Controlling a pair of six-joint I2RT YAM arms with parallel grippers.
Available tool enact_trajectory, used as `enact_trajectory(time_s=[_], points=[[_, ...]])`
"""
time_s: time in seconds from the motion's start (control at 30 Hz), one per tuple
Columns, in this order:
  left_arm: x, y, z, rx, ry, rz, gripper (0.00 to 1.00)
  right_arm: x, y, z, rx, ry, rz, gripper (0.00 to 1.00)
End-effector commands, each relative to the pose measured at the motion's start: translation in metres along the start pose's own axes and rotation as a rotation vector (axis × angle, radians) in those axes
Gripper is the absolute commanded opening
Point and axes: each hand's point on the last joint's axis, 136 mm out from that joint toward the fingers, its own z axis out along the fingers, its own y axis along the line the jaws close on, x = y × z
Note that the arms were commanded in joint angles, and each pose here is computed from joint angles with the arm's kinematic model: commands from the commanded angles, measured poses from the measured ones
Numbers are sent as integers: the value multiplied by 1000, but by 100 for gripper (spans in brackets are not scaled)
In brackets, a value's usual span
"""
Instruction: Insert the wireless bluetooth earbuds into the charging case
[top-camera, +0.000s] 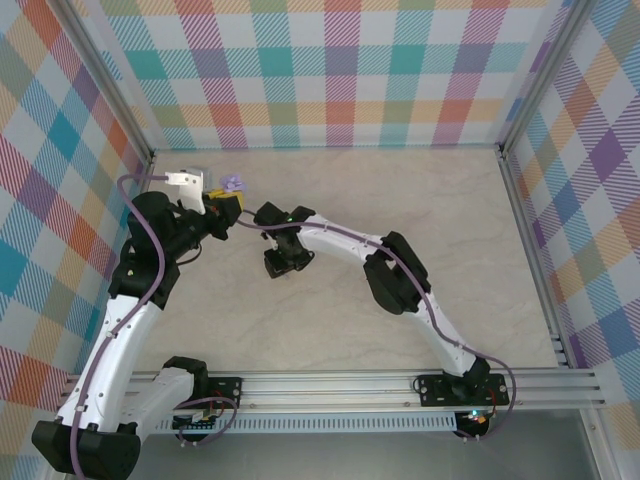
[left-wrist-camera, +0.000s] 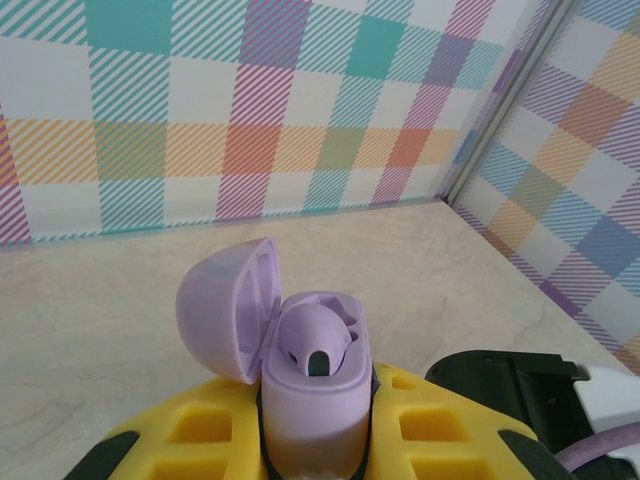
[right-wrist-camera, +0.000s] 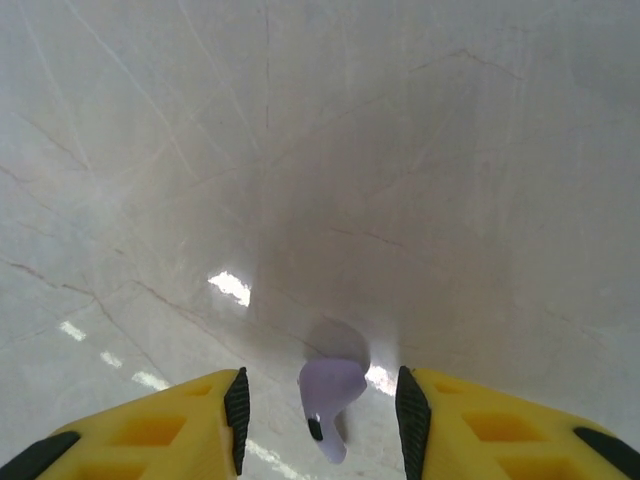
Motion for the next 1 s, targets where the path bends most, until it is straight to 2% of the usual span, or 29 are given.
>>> enact_trajectory(time_s=[0.0, 0.47, 0.63, 0.77, 0.97], points=[[-4, 0, -5, 4, -22, 12, 14, 7, -1, 3, 47, 39, -31, 44], [-4, -1, -5, 10, -26, 8, 14, 17, -11, 18, 168, 86, -75, 35], [-5, -1, -5, 9, -28, 7, 14, 20, -21, 22, 224, 96, -64, 28], [-3, -1, -4, 12, -24, 6, 14, 21, -36, 18, 263, 98, -8, 24], [-3, -1, -4, 14, -22, 5, 14, 18, -65, -2, 284, 59, 63, 23]])
